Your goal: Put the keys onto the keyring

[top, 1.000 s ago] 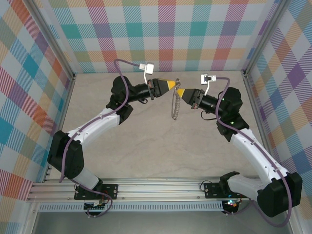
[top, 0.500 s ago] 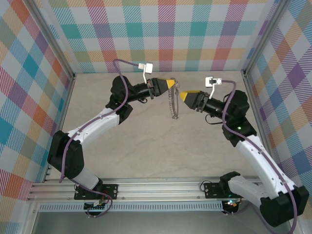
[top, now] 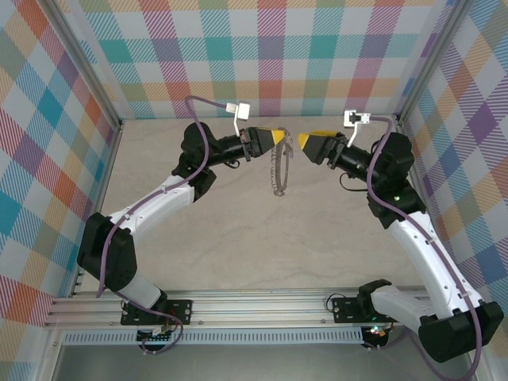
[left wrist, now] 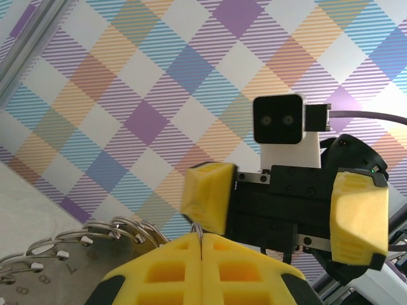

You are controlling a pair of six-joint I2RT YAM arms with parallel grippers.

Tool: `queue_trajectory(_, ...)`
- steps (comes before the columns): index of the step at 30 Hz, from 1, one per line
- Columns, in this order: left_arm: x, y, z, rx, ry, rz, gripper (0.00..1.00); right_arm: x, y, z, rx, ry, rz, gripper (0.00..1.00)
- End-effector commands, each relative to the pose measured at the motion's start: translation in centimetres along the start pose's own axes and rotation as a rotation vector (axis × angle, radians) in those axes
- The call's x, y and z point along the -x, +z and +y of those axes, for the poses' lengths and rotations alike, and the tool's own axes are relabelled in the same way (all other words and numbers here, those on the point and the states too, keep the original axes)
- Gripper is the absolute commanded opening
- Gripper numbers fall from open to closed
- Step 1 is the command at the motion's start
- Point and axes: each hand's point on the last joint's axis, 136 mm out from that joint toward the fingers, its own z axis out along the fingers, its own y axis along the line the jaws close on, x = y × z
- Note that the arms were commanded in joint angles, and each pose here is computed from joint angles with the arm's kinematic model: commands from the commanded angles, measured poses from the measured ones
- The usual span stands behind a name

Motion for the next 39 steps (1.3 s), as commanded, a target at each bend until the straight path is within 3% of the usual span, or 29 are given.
queue_trajectory(1, 2.6, -0.4, -3.9, -0.062, 0.109, -0.047, 0.0, 1.2, 0.0, 0.7, 0.001, -0.042, -0.016, 0.89)
queue_trajectory(3, 2.5, -0.5, -4.0, -0.057, 0.118, -0.043, 0.0, 1.2, 0.1, 0.5, -0.004, -0.039, -0.014, 0.94)
queue_trajectory(6, 2.3, -0.8, -4.1, -0.043, 0.132, -0.032, 0.0, 1.0, 0.4, 0.1, -0.012, -0.031, -0.005, 0.92)
queue_trajectory(8, 2.2, -0.7, -4.0, -0.04, 0.132, -0.027, 0.0, 0.8, 0.6, 0.1, -0.001, -0.028, 0.006, 0.85)
queue_trajectory(10, 2.1, -0.6, -3.9, -0.043, 0.131, -0.022, 0.0, 0.7, 0.8, 0.4, 0.025, -0.024, 0.017, 0.7)
queue_trajectory(16, 1.9, -0.1, -3.4, -0.057, 0.106, -0.006, 0.0, 0.1, 1.7, 0.9, 0.113, -0.003, 0.049, 0.56)
queue_trajectory(28, 1.6, 0.3, -3.1, -0.077, 0.088, 0.008, 0.0, -0.9, 2.7, 0.3, 0.19, 0.024, 0.053, 0.5)
queue_trajectory(39, 1.6, 0.3, -3.2, -0.079, 0.087, 0.009, 0.0, -1.1, 3.4, 0.6, 0.245, 0.044, 0.066, 0.37)
